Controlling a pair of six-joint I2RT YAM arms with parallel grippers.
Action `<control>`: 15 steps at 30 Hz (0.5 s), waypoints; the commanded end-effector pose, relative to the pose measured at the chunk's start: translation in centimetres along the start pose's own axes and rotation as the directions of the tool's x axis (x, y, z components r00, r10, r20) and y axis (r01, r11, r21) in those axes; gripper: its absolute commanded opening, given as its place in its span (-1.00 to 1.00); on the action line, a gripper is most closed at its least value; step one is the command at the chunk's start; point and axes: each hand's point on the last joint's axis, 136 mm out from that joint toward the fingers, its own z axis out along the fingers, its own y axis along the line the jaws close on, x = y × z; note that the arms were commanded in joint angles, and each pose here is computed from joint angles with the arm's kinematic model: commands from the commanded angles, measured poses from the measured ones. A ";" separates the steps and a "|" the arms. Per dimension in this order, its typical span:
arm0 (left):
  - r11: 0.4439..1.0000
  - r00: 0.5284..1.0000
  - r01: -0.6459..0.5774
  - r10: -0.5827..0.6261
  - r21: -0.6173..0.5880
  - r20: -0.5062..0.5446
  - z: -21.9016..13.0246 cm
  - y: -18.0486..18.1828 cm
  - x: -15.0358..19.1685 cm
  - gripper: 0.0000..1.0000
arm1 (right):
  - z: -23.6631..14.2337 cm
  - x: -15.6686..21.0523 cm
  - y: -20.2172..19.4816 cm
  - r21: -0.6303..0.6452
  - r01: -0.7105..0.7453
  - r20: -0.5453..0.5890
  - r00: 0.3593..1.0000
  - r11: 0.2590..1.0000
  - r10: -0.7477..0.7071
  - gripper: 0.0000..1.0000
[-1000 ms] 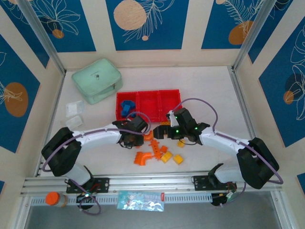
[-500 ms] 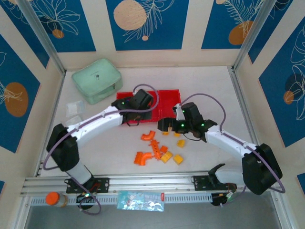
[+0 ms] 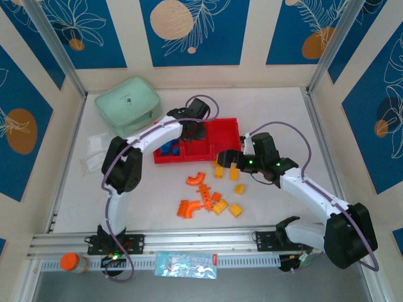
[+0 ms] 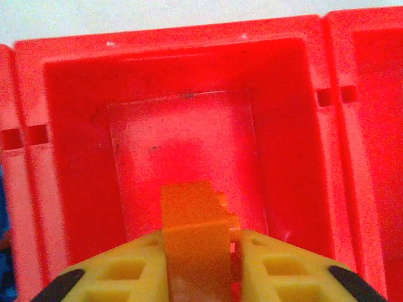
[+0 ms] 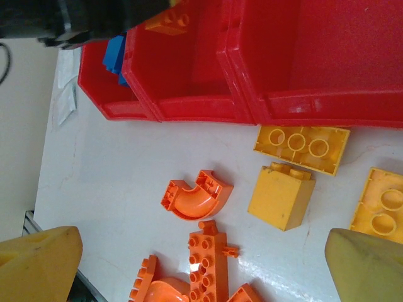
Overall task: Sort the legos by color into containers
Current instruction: Place the lego in the container.
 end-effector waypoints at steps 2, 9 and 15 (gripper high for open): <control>0.999 0.999 -0.036 0.036 0.023 -0.014 -1.3 -0.4 -0.6 -0.21 | -0.6 0.5 0.2 -0.010 -0.008 -0.011 1.000 1.000 0.008 0.99; 0.997 0.998 -0.056 0.056 0.060 0.011 -4.5 -0.1 -0.2 -0.08 | -0.9 0.6 0.3 -0.005 0.007 -0.023 1.000 1.000 -0.008 0.98; 0.985 0.996 -0.091 0.093 0.148 -0.005 -6.9 -0.5 3.3 -0.08 | -0.7 1.7 0.5 0.000 0.029 -0.066 0.997 1.000 -0.029 0.98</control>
